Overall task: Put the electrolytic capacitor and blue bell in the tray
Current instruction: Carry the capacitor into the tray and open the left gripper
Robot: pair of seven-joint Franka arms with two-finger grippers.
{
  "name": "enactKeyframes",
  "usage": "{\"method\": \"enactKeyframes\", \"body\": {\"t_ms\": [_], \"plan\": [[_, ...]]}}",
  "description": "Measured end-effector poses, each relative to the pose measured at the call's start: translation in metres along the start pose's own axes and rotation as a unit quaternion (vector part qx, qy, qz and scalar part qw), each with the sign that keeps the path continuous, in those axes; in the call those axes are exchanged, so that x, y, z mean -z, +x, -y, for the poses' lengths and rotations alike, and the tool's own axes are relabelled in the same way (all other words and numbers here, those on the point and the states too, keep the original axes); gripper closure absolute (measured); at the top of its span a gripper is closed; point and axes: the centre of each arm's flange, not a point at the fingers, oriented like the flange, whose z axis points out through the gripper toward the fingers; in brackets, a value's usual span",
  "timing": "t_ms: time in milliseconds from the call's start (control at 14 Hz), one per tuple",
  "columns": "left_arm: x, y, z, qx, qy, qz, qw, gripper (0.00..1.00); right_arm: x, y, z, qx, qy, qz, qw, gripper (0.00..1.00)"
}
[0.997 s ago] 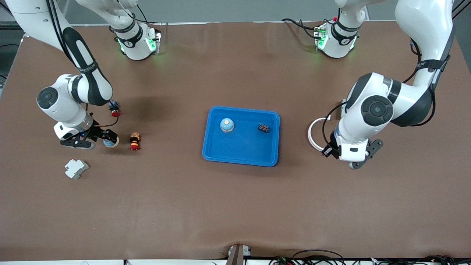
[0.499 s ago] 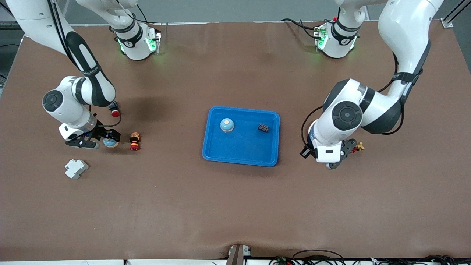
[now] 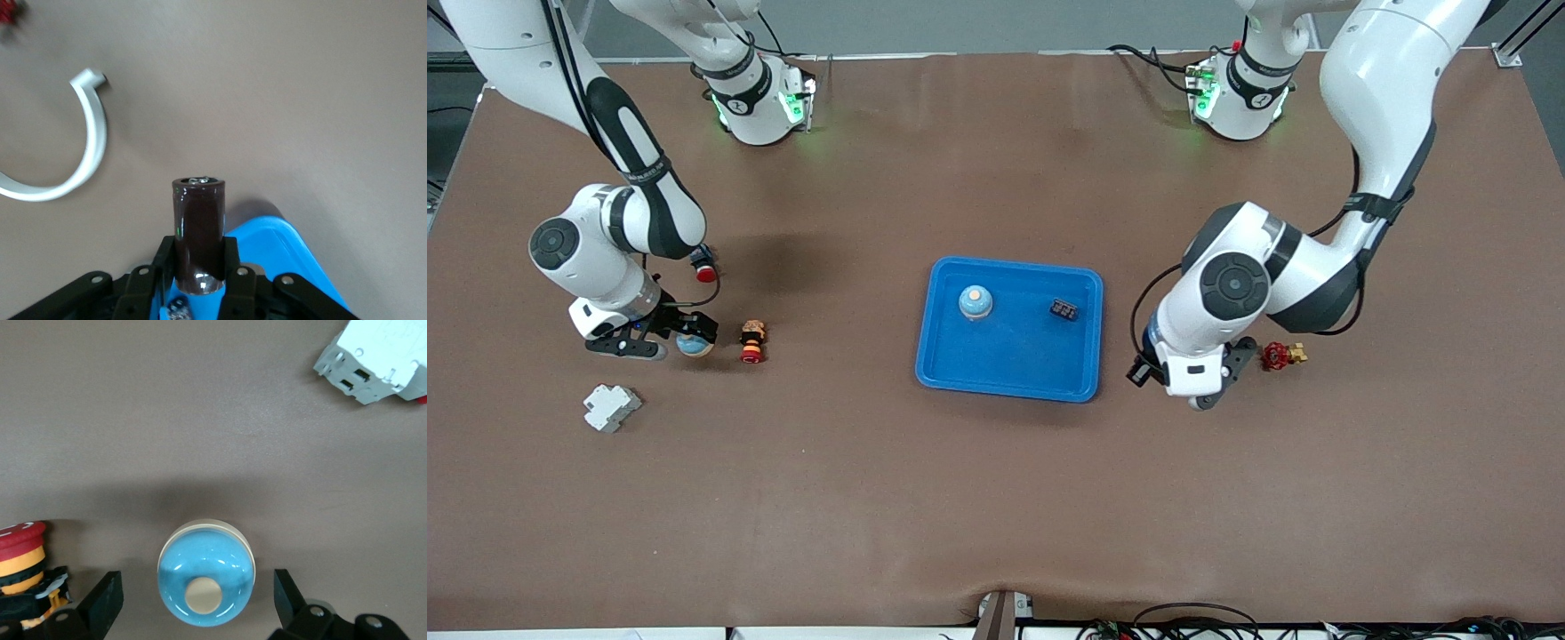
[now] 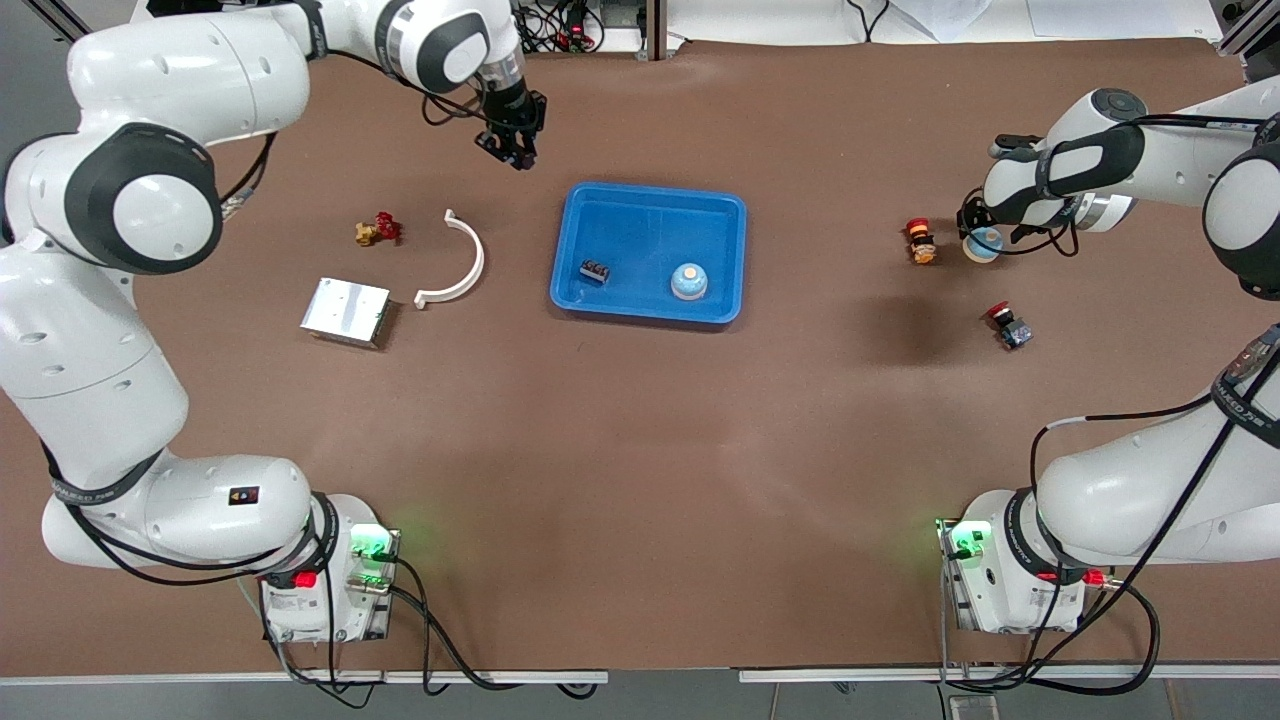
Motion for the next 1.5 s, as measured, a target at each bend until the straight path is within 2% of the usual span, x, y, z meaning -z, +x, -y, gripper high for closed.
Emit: {"method": "enactKeyframes", "body": {"t_ms": [427,499,641,712,1140,1496], "plan": [[-0.044,-0.033,-0.022,0.072,-0.037,0.01,0.997,0.67,-0.004,-0.001,-0.001,-0.001,-0.001,-0.001,1.0,0.0],[-0.055,-0.038,-0.023,0.082,-0.034,0.007,0.996,0.67,-0.005,-0.001,-0.001,-0.001,-0.001,0.0,1.0,0.07],[-0.071,-0.054,-0.025,0.096,-0.026,0.008,0.995,0.67,-0.005,-0.001,-0.001,-0.001,-0.001,0.0,1.0,0.3],[-0.076,-0.06,-0.026,0.104,-0.024,0.01,0.994,0.67,-0.005,0.0,-0.001,-0.003,-0.001,-0.001,1.0,0.37],[-0.102,-0.114,-0.028,0.109,-0.004,0.007,0.994,0.67,-0.005,0.0,-0.001,-0.011,-0.001,-0.001,1.0,0.37],[-0.127,-0.118,-0.025,0.109,0.013,0.009,0.994,0.67,0.006,0.015,0.006,-0.01,0.001,-0.012,1.0,0.37]]}}
